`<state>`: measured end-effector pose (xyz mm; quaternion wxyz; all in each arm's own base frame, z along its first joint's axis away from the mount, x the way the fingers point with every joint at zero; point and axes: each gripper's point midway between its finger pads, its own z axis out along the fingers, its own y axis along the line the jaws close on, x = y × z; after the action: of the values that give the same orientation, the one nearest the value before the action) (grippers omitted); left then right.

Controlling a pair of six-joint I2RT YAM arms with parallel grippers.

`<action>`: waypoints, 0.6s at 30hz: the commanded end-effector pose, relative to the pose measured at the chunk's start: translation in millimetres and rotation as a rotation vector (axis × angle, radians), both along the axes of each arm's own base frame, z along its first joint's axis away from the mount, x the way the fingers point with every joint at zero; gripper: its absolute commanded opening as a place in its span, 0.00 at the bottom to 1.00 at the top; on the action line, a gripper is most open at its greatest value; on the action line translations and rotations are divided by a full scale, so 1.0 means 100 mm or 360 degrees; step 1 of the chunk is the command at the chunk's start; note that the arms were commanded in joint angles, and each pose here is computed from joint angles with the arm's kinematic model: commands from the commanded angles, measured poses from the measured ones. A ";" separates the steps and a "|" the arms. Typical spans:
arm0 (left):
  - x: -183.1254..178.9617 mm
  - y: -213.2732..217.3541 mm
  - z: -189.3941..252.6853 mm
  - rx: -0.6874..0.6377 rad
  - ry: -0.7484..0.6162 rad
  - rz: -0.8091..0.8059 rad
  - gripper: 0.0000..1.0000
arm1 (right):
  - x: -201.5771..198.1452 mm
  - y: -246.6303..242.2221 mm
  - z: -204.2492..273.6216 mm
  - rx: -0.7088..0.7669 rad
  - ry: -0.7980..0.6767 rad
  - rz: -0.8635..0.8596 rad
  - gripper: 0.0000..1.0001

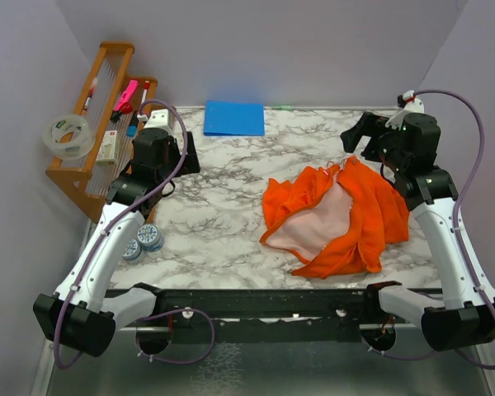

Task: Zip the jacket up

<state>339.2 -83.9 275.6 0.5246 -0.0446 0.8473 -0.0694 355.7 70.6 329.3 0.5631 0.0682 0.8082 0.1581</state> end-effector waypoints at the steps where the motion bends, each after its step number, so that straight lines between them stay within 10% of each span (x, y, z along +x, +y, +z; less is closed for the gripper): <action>1: -0.04 0.05 0.02 0.0017 -0.0018 0.0025 0.99 | -0.02 -0.05 0.00 -0.0030 -0.0007 -0.0030 0.95; 18: -0.02 -0.20 0.01 -0.0055 0.0023 -0.0085 0.99 | -0.18 -0.26 -0.41 0.0001 0.0265 -0.0276 1.00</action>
<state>336.9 -83.9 278.0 0.5278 -0.0461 0.8451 -0.0719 349.0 54.2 318.5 0.5542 0.1183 0.8137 0.1293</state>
